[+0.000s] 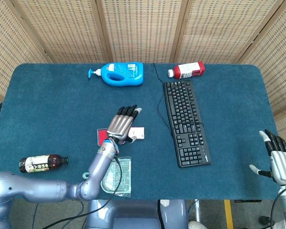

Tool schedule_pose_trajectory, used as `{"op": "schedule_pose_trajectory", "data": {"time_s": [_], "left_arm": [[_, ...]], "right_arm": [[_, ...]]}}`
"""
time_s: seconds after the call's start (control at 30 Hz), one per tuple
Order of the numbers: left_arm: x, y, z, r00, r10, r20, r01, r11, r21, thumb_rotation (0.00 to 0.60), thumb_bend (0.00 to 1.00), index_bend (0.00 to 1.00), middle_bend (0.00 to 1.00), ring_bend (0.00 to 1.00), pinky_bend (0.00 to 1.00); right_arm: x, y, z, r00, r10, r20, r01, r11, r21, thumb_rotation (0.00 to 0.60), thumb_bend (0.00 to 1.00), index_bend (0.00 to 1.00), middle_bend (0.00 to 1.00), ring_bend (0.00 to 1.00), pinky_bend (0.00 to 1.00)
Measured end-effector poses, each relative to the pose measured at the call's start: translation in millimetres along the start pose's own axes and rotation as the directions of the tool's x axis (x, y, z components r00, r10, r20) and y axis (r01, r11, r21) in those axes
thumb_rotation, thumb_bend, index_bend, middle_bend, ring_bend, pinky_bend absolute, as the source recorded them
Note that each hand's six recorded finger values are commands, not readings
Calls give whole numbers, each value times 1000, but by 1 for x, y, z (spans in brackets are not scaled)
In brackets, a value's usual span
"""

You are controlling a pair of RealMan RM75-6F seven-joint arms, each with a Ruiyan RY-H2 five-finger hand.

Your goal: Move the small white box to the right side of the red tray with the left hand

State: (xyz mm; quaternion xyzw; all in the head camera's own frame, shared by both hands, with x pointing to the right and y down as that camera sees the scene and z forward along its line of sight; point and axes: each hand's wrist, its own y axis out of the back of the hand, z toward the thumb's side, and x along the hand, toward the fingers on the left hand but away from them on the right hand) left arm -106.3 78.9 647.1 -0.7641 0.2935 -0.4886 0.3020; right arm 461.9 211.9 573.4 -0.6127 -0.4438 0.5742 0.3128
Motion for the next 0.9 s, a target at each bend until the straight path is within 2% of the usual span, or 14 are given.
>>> {"op": "schedule_pose_trajectory", "data": {"time_s": [0.1,0.2,0.43,0.5,0.67,0.77,0.9], "left_arm": [[-25,18,-23,996,90,9,-90,996,8,600,252,15,0,0,0],[-57,26,-52,987,161,11,-161,987,20,600,254,0,0,0,0],[-142,24,-120,958,284,-26,-279,954,113,600,248,0,0,0,0],[-169,17,-143,952,300,-61,-287,945,160,600,242,0,0,0,0],[-220,-1,-189,941,300,-158,-253,932,259,600,239,0,0,0,0],[-242,-6,-208,931,306,-197,-239,922,305,600,239,0,0,0,0],[-255,-8,-224,924,312,-223,-231,917,326,600,238,0,0,0,0]], "right_arm": [[1,-3,4,1000,4,-10,-4,1000,19,600,0,6,0,0,0],[4,-6,9,1000,3,-23,-2,999,38,600,0,6,0,0,0],[9,-9,20,998,-10,-54,13,998,67,600,0,6,0,0,0],[11,-10,23,998,-13,-62,17,997,75,600,0,5,0,0,0],[12,-9,26,997,-32,-71,38,996,86,600,0,5,0,0,0],[13,-9,26,997,-37,-69,43,995,91,600,0,6,0,0,0],[13,-8,27,997,-44,-70,51,994,92,600,0,5,0,0,0]]}}
